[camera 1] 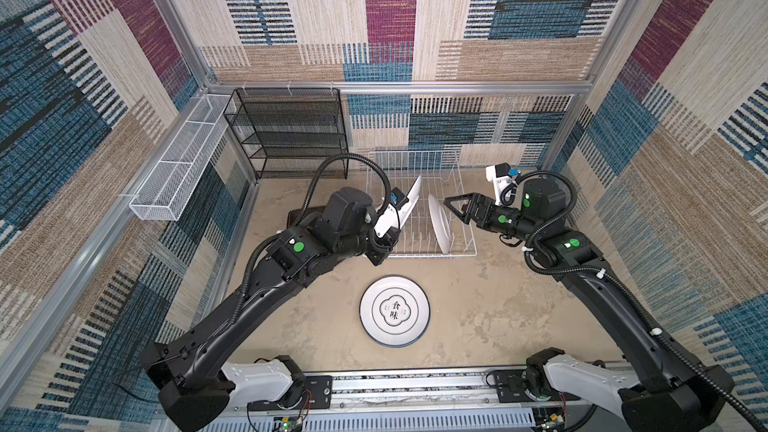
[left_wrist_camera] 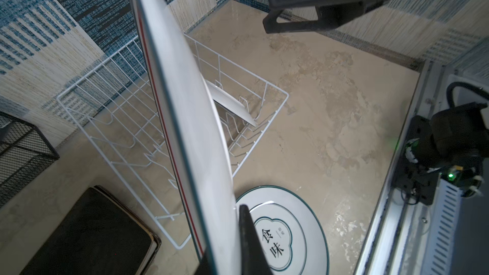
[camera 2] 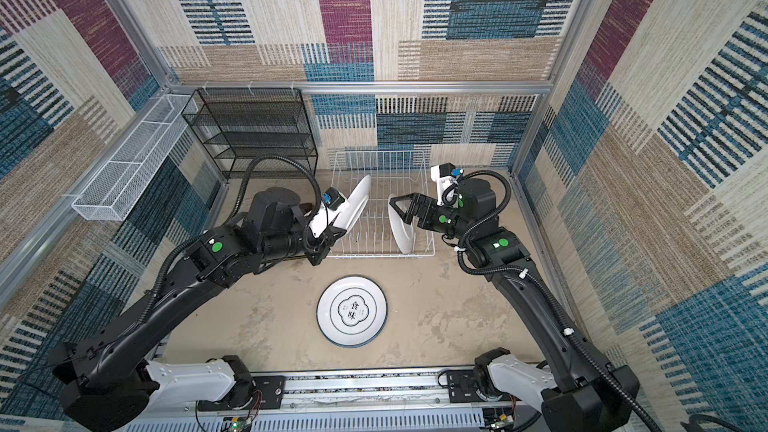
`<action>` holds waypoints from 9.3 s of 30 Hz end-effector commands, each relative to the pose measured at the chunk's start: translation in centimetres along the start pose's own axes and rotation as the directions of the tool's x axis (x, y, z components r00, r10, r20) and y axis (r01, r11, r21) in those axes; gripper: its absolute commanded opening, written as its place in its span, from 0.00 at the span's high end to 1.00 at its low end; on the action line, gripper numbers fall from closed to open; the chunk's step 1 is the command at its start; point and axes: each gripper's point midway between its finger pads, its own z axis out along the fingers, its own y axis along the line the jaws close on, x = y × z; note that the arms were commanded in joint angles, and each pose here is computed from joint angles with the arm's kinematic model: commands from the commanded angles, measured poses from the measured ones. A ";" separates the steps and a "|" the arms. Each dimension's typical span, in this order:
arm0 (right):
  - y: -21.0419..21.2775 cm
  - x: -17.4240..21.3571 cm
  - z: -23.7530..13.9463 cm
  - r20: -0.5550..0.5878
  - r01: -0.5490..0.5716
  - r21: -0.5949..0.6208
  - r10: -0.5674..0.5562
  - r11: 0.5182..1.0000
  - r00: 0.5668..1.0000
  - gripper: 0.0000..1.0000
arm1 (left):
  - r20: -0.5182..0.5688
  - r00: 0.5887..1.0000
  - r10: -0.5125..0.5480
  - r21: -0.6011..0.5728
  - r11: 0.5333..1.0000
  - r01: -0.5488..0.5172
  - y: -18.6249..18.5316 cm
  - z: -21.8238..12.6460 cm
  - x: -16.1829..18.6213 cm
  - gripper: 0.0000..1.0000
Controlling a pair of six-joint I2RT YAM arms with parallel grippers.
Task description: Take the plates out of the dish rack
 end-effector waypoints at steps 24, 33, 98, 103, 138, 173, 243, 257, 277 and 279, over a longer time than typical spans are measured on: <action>-1.8 1.7 2.9 -0.118 -0.066 -0.005 0.064 0.998 0.991 0.21 | -0.253 0.687 0.681 -0.378 0.584 -0.718 -0.7 3.7 0.6 1.00; -3.2 2.8 3.8 -0.167 -0.077 0.038 0.082 0.996 0.982 0.46 | -0.365 0.548 0.753 -0.356 0.431 -0.829 -1.6 5.8 1.6 1.00; -2.0 -1.1 0.4 0.067 -0.091 -0.037 0.093 0.995 0.993 1.00 | 0.335 0.580 -0.742 0.165 0.653 0.739 3.5 -2.5 0.9 0.10; -1.7 -0.7 0.5 0.043 -0.076 -0.051 0.079 0.996 0.996 1.00 | 0.298 0.407 -0.864 0.323 0.492 0.808 4.2 0.5 1.2 0.11; -2.2 1.5 2.8 -0.111 -0.083 -0.122 0.069 0.989 0.991 1.00 | -0.029 0.362 -0.932 0.497 0.300 0.814 2.5 7.0 -0.8 0.97; 2.4 -0.6 -3.9 0.146 0.600 -0.047 -0.589 0.799 0.795 0.01 | 0.035 0.365 -0.930 0.273 0.360 0.892 2.1 -0.1 5.4 1.00; -1.9 11.1 -2.3 -0.135 0.836 -0.159 -0.851 0.525 0.508 0.01 | -0.253 0.210 -0.944 -0.087 0.238 0.967 -4.1 5.2 25.8 0.51; -2.0 11.0 -2.2 -0.141 0.831 -0.153 -0.845 0.534 0.517 0.01 | -0.298 0.258 -0.919 -0.221 0.329 0.918 -3.1 3.8 25.5 0.35; -2.4 11.1 -2.2 -0.149 0.828 -0.140 -0.838 0.543 0.525 0.01 | -0.353 0.266 -0.897 -0.238 0.361 0.902 -2.3 5.7 24.2 0.32; -2.5 11.2 -2.2 -0.151 0.827 -0.139 -0.837 0.545 0.526 0.01 | -0.364 0.266 -0.893 -0.247 0.368 0.896 -2.3 5.5 24.3 0.31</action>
